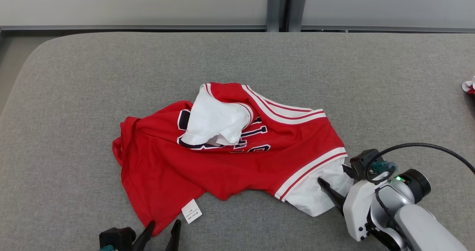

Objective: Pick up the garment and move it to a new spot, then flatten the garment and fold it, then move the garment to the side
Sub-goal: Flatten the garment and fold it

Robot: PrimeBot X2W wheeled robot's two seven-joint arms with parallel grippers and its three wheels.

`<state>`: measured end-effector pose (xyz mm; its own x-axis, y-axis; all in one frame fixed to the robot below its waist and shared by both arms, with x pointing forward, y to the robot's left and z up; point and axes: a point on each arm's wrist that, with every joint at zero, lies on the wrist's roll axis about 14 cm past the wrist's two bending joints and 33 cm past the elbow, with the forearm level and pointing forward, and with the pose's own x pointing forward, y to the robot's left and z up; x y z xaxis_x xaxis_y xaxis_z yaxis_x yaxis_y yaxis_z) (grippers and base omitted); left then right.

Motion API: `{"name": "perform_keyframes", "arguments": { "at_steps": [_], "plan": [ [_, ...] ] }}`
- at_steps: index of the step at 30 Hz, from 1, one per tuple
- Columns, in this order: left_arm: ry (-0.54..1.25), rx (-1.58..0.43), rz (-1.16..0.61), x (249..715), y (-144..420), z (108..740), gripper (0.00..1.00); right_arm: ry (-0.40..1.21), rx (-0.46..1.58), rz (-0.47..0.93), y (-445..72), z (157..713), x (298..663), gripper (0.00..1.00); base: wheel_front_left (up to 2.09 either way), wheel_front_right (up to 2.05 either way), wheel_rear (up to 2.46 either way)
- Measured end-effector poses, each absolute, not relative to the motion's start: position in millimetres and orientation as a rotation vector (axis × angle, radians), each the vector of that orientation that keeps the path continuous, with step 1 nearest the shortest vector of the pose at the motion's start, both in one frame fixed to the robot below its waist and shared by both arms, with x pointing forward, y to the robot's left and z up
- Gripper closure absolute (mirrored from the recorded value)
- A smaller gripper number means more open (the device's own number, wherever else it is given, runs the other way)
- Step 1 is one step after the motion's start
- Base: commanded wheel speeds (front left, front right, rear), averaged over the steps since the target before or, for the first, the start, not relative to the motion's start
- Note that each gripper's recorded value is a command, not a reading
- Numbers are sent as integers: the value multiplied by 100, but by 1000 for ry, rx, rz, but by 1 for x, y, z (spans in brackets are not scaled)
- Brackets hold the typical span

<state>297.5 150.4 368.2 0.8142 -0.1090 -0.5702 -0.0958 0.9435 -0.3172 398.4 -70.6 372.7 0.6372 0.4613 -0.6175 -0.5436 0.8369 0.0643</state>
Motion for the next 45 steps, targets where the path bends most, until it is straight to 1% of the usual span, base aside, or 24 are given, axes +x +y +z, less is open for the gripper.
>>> {"name": "perform_keyframes", "arguments": {
  "at_steps": [5, 11, 12, 13, 14, 15, 17, 19, 20, 22, 25, 29, 35, 37, 40, 42, 45],
  "plan": [
    [633, -333, -3, 295, 152, 366, 0, 681, -139, 580, -72, 371, 399, 0, 0, 0, 0],
    [643, -307, -9, 305, 156, 361, 0, 712, -148, 599, -67, 365, 401, 0, 0, 0, 0],
    [651, -299, -13, 306, 157, 359, 5, 720, -148, 604, -65, 364, 401, 0, 0, 0, 0],
    [657, -295, -15, 307, 158, 356, 51, 726, -148, 612, -63, 363, 400, 50, 0, 0, 0],
    [666, -295, -15, 306, 158, 354, 93, 728, -143, 619, -60, 363, 400, 100, 0, 0, 0],
    [671, -293, -21, 306, 159, 352, 100, 727, -125, 624, -57, 364, 400, 100, 0, 0, 0],
    [671, -295, -19, 306, 162, 352, 100, 734, -82, 641, -50, 369, 394, 100, 0, 0, 0],
    [655, -312, -10, 306, 165, 355, 100, 717, 15, 626, -49, 378, 391, 100, 0, 0, 0],
    [618, -348, -3, 306, 166, 366, 100, 689, 120, 606, -53, 393, 387, 100, 0, 0, 0],
    [560, -375, -11, 307, 166, 383, 100, 626, 221, 593, -60, 420, 389, 100, 0, 0, 0],
    [415, -402, -66, 323, 163, 435, 100, 463, 303, 578, -82, 478, 402, 100, 0, 0, 0],
    [243, -391, -137, 336, 160, 504, 100, 297, 375, 551, -114, 541, 403, 100, 0, 0, 0],
    [34, -300, -262, 358, 152, 593, 100, 95, 361, 550, -148, 622, 412, 100, 0, 0, 0],
    [9, -251, -301, 370, 150, 609, 100, 25, 340, 552, -156, 648, 421, 100, 0, 0, 0],
    [-24, -192, -365, 397, 146, 628, 100, -26, 314, 547, -165, 673, 444, 100, 0, 0, 0],
    [-27, -175, -405, 423, 142, 635, 100, -30, 283, 532, -169, 680, 469, 100, 0, 0, 0],
    [-14, -154, -422, 473, 144, 639, 100, -21, 251, 490, -168, 683, 516, 100, 0, 0, 0]
  ]
}}
